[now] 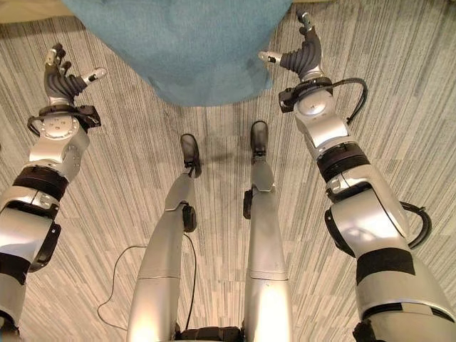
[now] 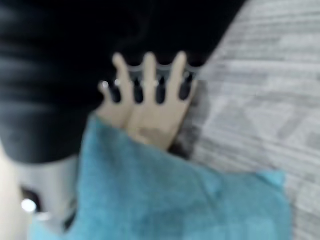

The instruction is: Pick up all the scattered cushions and arrange them neatly on the sofa.

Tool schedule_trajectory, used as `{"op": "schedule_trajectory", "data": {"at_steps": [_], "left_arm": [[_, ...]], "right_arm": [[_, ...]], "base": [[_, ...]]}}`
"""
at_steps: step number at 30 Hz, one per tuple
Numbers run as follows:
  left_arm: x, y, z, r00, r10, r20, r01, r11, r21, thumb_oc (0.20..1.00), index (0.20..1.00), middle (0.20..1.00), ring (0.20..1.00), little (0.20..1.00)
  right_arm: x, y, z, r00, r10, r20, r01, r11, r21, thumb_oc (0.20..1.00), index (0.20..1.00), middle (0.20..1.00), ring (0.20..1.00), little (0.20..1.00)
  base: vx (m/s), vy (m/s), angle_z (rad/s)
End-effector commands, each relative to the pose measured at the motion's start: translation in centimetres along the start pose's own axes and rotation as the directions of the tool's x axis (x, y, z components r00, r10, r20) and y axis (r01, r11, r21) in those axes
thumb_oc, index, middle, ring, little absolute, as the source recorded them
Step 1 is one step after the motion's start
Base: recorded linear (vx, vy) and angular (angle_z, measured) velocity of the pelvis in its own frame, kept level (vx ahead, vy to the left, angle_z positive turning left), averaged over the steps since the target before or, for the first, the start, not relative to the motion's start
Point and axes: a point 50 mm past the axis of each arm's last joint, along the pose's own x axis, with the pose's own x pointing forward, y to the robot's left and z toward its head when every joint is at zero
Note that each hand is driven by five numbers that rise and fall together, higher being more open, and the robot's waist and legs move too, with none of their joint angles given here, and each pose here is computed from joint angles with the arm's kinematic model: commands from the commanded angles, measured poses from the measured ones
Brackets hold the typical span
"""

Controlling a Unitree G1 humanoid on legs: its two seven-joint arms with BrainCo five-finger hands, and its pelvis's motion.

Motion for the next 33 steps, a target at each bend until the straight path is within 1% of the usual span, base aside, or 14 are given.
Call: {"op": "schedule_trajectory", "data": {"at_steps": [1,3,7,16,18,19,21,25,26,27,29,33], "left_arm": [[0.5,2.8,0.8,0.993,0.113,0.031,-0.112,0.993,-0.030,1.000,1.000,1.000,1.000,1.000],[0.8,2.1,1.5,0.993,0.110,0.032,-0.108,0.992,-0.058,1.000,1.000,1.000,1.000,1.000],[1.1,1.6,2.0,0.994,0.104,0.031,-0.102,0.993,-0.065,1.000,1.000,1.000,1.000,1.000],[1.8,1.4,3.4,0.994,0.102,0.048,-0.102,0.995,0.003,1.000,1.000,1.000,1.000,1.000],[1.8,0.7,3.7,0.995,0.089,0.054,-0.090,0.996,0.017,1.000,1.000,1.000,1.000,1.000],[1.9,-0.1,4.6,0.993,0.071,0.090,-0.074,0.997,0.031,1.000,1.000,1.000,1.000,1.000],[1.7,-1.2,5.1,0.992,0.042,0.115,-0.048,0.998,0.051,1.000,1.000,1.000,1.000,1.000],[1.5,-2.7,6.0,0.989,0.006,0.147,-0.012,0.999,0.042,1.000,1.000,1.000,1.000,1.000],[1.3,-3.6,6.6,0.985,-0.016,0.174,0.008,0.999,0.042,1.000,1.000,1.000,1.000,1.000],[1.2,-4.0,6.7,0.984,-0.020,0.177,0.015,0.999,0.028,1.000,1.000,1.000,1.000,1.000],[1.1,-4.5,7.0,0.982,-0.029,0.187,0.025,0.999,0.024,1.000,1.000,1.000,1.000,1.000],[0.3,-6.6,7.9,0.971,-0.074,0.229,0.078,0.997,-0.009,1.000,1.000,1.000,1.000,1.000]], "right_arm": [[0.3,0.1,0.8,1.000,0.004,0.026,-0.005,1.000,0.021,1.000,1.000,1.000,1.000,1.000],[0.6,0.2,1.4,1.000,0.007,0.023,-0.008,0.999,0.045,1.000,1.000,1.000,1.000,1.000],[0.9,0.0,1.6,1.000,-0.001,0.009,0.000,0.998,0.061,1.000,1.000,1.000,1.000,1.000],[1.4,0.2,2.6,1.000,0.000,0.014,-0.001,0.994,0.108,1.000,1.000,1.000,1.000,1.000],[1.3,1.2,3.4,0.999,0.024,0.045,-0.029,0.991,0.130,1.000,1.000,1.000,1.000,1.000],[1.1,2.6,4.3,0.995,0.059,0.080,-0.070,0.987,0.146,1.000,1.000,1.000,1.000,1.000],[0.8,4.0,5.2,0.989,0.092,0.119,-0.112,0.979,0.172,1.000,1.000,1.000,1.000,1.000],[0.2,5.9,6.3,0.978,0.133,0.163,-0.167,0.962,0.217,1.000,1.000,1.000,1.000,1.000],[-0.1,6.7,6.9,0.970,0.152,0.189,-0.193,0.956,0.222,1.000,1.000,1.000,1.000,1.000],[-0.3,7.0,7.1,0.969,0.152,0.195,-0.198,0.950,0.244,1.000,1.000,1.000,1.000,1.000],[-0.4,7.2,7.3,0.966,0.159,0.202,-0.206,0.949,0.239,1.000,1.000,1.000,1.000,1.000],[-1.0,8.5,7.8,0.957,0.185,0.225,-0.241,0.936,0.257,1.000,1.000,1.000,1.000,1.000]], "base": [[0.00,0.000,0.00],[0.00,0.000,0.00],[0.00,-0.008,0.00],[0.00,0.000,0.00],[0.00,0.000,0.00],[0.00,0.000,0.00],[0.00,0.000,0.00],[0.00,0.000,0.00],[0.00,0.000,0.00],[0.00,0.000,0.00],[0.00,0.000,0.00],[0.00,0.000,0.00]]}}
